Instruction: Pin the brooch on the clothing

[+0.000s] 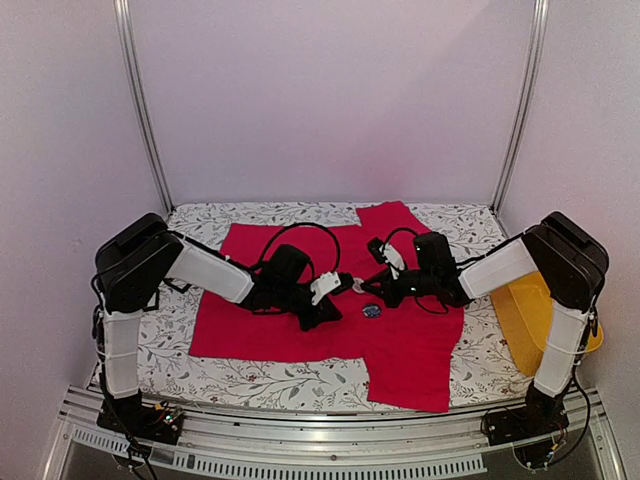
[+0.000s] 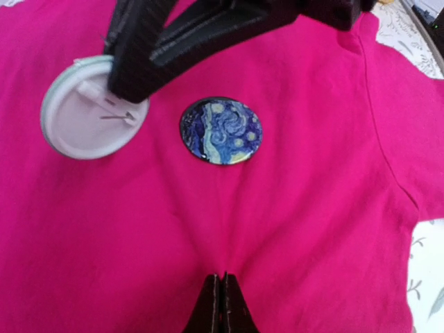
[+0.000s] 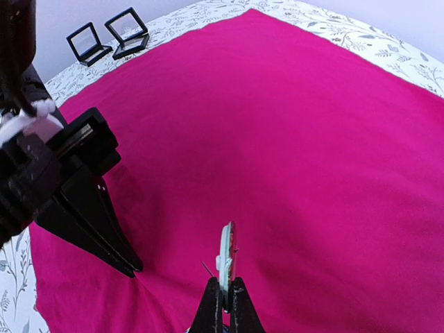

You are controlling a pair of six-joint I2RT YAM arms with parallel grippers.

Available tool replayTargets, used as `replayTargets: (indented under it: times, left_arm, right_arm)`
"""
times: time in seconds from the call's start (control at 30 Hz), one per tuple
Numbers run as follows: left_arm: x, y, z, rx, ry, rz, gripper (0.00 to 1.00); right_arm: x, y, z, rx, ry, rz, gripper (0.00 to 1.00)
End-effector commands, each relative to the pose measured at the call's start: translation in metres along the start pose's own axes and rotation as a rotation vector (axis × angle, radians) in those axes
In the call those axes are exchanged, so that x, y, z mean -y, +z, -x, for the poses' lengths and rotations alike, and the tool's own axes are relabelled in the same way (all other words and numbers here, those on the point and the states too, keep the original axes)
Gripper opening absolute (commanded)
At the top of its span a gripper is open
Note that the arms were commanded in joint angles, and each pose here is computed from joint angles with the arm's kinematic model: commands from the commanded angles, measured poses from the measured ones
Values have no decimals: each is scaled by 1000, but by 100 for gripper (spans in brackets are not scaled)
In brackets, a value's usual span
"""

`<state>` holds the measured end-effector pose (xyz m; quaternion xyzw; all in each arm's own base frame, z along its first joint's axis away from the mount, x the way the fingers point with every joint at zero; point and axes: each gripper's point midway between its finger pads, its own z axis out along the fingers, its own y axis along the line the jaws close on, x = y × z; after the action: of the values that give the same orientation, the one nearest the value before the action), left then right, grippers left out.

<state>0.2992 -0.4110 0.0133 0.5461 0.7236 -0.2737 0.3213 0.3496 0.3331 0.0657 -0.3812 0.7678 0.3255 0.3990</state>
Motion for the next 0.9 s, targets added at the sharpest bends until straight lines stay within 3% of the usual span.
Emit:
replayTargets:
  times: [0.0, 0.23, 0.57, 0.87]
  left_arm:
    - [9, -16, 25, 96, -10, -58, 0]
    - [15, -22, 37, 139, -7, -110, 0]
    - [19, -26, 40, 153, -9, -142, 0]
    - [20, -26, 40, 156, -5, -149, 0]
  right_arm:
    - [-8, -4, 6, 133, -154, -61, 0]
    - [-37, -13, 9, 259, -413, -97, 0]
    - [-40, 2, -12, 182, -635, -228, 0]
    - [-49, 2, -33, 124, -754, -246, 0]
